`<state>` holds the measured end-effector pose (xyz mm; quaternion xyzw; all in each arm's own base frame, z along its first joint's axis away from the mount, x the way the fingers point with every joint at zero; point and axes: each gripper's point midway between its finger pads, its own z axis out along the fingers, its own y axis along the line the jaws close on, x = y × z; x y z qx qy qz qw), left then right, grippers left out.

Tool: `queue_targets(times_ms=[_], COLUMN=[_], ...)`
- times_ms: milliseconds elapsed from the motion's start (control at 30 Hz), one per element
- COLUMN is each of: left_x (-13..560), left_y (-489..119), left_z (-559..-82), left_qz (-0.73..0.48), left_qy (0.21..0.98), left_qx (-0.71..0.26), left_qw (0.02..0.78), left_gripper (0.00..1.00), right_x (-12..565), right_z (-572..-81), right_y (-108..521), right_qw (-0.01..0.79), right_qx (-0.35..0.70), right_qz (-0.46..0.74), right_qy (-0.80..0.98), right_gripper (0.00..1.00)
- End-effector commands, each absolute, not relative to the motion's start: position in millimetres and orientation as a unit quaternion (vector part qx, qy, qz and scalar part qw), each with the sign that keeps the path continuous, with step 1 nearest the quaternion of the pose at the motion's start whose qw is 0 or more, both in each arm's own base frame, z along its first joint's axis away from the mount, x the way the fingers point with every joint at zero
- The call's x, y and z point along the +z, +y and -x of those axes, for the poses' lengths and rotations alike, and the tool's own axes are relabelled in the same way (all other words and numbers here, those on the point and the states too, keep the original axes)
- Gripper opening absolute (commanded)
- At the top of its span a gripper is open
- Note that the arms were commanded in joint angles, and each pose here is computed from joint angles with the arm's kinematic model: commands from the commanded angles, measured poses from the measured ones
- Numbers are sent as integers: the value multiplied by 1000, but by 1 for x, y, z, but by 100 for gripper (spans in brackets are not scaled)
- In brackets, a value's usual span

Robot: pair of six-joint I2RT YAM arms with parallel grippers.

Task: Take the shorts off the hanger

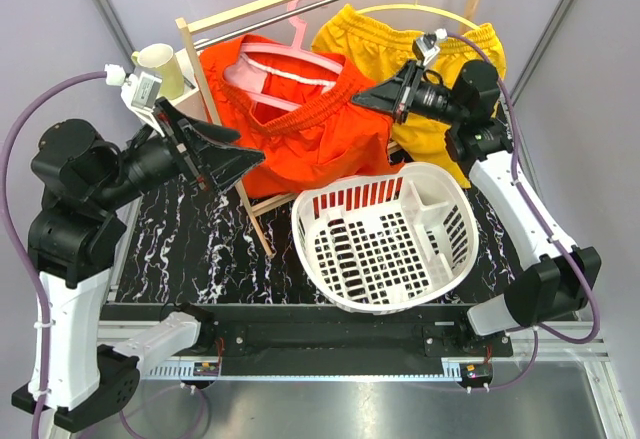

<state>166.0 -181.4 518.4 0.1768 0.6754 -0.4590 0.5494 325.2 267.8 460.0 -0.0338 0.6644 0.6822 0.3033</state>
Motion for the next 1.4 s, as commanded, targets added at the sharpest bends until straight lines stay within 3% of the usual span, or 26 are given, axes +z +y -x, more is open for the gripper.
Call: queue_targets(times_ms=[0,100,333,467,633,867,1367], left_x=[520,509,485,486,485,493,479], left_y=[-187,-194,-225,-237,-237,-242,-292], left_z=[-165,-171,-190,-205,-233,-254,-268], left_qz=[-181,-186,-196,-161,-109,-107,-52], left_qy=[669,681,711,725,744,740,764], left_qx=[-477,-486,-482,-452,-402,-369,-404], left_qw=[540,515,472,494,523,552,500], left_gripper=[96,91,91,88,75,74,68], right_x=[448,425,406,400,393,392,401], right_z=[-317,-311,-267,-244,-213,-178,-143], right_y=[261,256,238,229,217,207,197], right_qw=[373,369,394,404,418,422,436], right_qx=[647,623,587,570,557,560,562], right_qz=[69,66,89,111,116,123,137], right_qy=[661,687,702,707,708,702,690], right_gripper=[0,0,0,0,0,0,0])
